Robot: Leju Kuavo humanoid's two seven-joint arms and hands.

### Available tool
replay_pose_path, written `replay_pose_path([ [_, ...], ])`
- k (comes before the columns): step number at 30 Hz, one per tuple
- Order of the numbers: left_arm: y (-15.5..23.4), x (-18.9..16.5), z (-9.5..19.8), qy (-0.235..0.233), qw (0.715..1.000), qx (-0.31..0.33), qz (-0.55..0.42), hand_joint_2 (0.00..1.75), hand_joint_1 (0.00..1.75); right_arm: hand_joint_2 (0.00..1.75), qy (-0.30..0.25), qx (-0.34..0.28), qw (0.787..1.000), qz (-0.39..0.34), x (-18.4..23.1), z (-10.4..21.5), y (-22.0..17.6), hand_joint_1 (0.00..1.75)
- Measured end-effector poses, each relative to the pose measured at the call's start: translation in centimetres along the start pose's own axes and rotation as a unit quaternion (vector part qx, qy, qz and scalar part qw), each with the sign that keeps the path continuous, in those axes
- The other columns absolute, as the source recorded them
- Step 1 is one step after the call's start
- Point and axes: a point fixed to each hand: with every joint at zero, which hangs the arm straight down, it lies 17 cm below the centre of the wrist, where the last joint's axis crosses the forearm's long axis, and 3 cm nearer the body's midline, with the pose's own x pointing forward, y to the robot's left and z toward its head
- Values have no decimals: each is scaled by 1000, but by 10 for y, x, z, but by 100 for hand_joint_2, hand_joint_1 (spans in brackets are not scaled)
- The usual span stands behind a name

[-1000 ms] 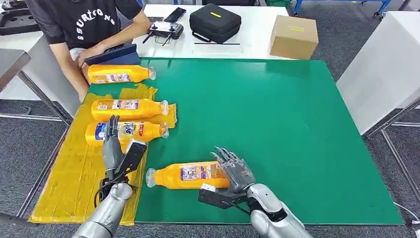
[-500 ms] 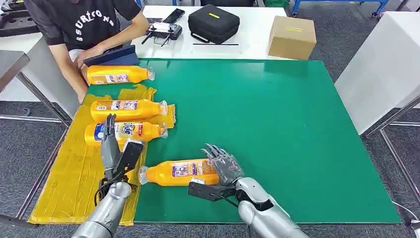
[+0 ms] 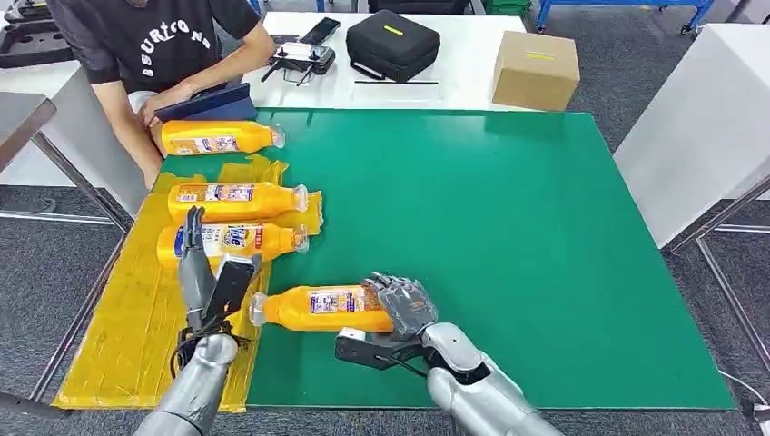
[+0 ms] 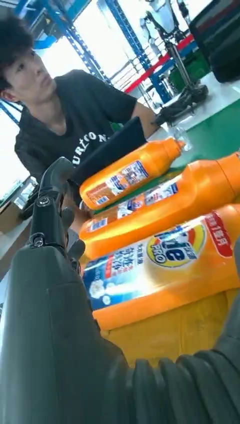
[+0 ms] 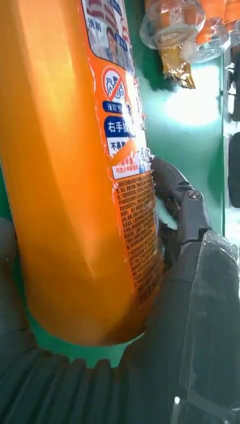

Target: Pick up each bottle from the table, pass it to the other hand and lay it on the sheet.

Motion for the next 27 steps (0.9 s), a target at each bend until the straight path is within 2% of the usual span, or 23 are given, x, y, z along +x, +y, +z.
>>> replay_pose_path([
  [5,4,2,-1,-3,1000,4,2,175,0,175,1,-4,1000,6,0,-1,-1,175],
  [16,7,2,1,-2,1000,4,6,175,0,175,8,-28,999,21,-1,6,-7,175],
  [27,14,2,0,-4,1000,13,8,175,0,175,-36,-97,993,-49,18,23,-37,175],
])
